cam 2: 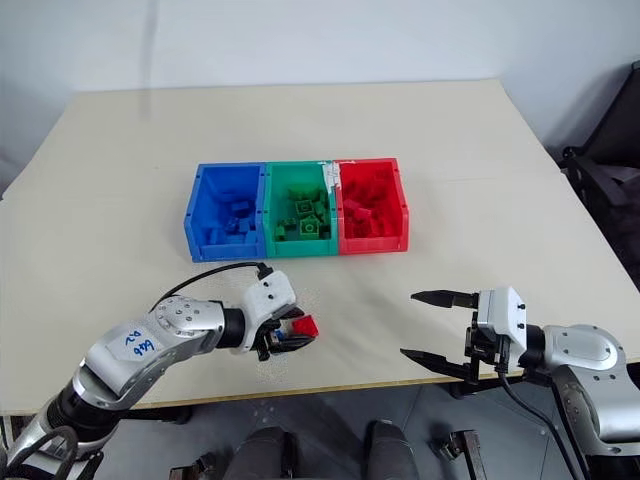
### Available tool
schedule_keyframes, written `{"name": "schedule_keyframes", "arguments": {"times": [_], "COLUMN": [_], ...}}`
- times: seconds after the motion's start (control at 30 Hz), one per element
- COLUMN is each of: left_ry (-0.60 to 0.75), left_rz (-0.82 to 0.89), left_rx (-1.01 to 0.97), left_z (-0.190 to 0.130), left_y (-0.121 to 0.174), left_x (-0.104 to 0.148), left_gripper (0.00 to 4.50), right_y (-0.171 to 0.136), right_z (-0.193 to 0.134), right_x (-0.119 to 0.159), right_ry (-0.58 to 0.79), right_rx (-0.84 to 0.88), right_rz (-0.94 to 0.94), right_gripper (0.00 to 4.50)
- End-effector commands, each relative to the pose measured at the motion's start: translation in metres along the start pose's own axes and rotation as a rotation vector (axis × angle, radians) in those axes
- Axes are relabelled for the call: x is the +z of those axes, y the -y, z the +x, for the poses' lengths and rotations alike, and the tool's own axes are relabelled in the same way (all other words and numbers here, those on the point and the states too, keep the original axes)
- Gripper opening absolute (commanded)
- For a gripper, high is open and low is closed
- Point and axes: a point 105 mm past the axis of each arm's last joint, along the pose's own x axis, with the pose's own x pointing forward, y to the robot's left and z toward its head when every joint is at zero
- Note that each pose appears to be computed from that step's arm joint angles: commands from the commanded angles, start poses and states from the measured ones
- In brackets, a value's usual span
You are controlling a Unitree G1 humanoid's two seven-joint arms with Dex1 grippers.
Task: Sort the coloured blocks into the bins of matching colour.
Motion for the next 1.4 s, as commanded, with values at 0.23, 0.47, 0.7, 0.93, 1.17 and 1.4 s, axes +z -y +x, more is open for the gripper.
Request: {"name": "schedule_keyframes", "arguments": {"times": [0.23,0.47,0.7,0.93,1.17,1.4], "left_ry": [0.409,0.561,0.591,0.622,0.654,0.706], "left_rz": [0.201,0.34,0.346,0.31,0.332,0.442], "left_rx": [0.018,0.186,0.223,0.116,0.116,0.027], "left_z": [-0.009,0.001,0.028,0.043,0.035,-0.008], "left_y": [-0.027,-0.088,-0.124,-0.119,-0.121,-0.108], "left_x": [0.075,0.135,0.171,0.181,0.178,0.143], "left_gripper": [1.49,1.49,1.49,1.84,4.01,4.49], "right_y": [0.01,0.036,0.028,0.021,0.026,0.029], "right_z": [-0.005,-0.03,-0.042,-0.033,-0.022,0.001], "right_x": [0.016,0.023,0.025,0.029,0.032,0.032], "right_ry": [0.102,0.228,0.219,0.235,0.258,0.245], "right_rx": [-0.178,-0.608,-0.781,-0.785,-0.726,-0.513], "right_rz": [-0.003,0.04,0.031,0.038,0.024,-0.008], "right_gripper": [4.5,4.5,4.5,4.5,4.5,4.5]}}
